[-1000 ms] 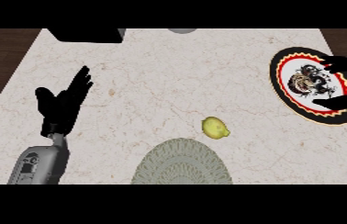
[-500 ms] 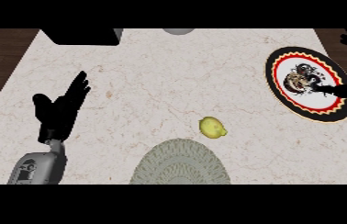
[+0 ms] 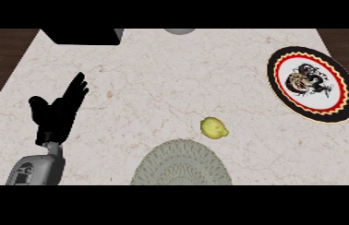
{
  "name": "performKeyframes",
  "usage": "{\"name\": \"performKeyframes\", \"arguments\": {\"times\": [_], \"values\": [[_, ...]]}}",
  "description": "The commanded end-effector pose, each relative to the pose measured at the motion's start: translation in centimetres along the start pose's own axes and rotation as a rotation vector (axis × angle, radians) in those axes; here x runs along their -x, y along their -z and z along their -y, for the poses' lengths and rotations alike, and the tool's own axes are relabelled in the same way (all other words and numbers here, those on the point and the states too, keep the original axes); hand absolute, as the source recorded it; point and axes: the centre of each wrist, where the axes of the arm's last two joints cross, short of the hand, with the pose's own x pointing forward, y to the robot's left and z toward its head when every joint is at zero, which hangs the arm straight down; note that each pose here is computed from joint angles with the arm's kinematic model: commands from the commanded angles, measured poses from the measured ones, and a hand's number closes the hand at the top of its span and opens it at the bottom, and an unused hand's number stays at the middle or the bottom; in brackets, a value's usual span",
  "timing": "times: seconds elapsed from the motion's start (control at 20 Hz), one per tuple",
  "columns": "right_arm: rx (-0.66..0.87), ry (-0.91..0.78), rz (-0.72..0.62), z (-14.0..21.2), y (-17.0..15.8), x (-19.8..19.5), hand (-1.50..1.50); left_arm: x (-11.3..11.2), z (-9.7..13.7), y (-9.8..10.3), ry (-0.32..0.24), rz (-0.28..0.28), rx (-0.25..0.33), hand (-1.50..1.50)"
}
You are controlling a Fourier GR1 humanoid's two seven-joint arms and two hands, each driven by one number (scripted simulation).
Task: Pick the cupcake from the placemat and place it in the plate
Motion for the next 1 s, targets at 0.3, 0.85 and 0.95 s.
{"name": "performKeyframes", "arguments": {"times": [0.3,0.85,0.95], "values": [[-0.04,0.071,0.097,1.5,-2.4,0.9,-1.5,0.9,0.5,0.9,-0.012,0.007,0.001,0.0],[-0.012,0.036,0.056,4.4,-5.4,0.8,-1.5,-1.1,1.0,1.2,0.001,0.008,0.017,0.0],[-0.002,0.004,0.053,3.5,-5.3,1.5,-1.5,-1.7,1.1,2.1,-0.002,0.024,0.023,0.0]]}}
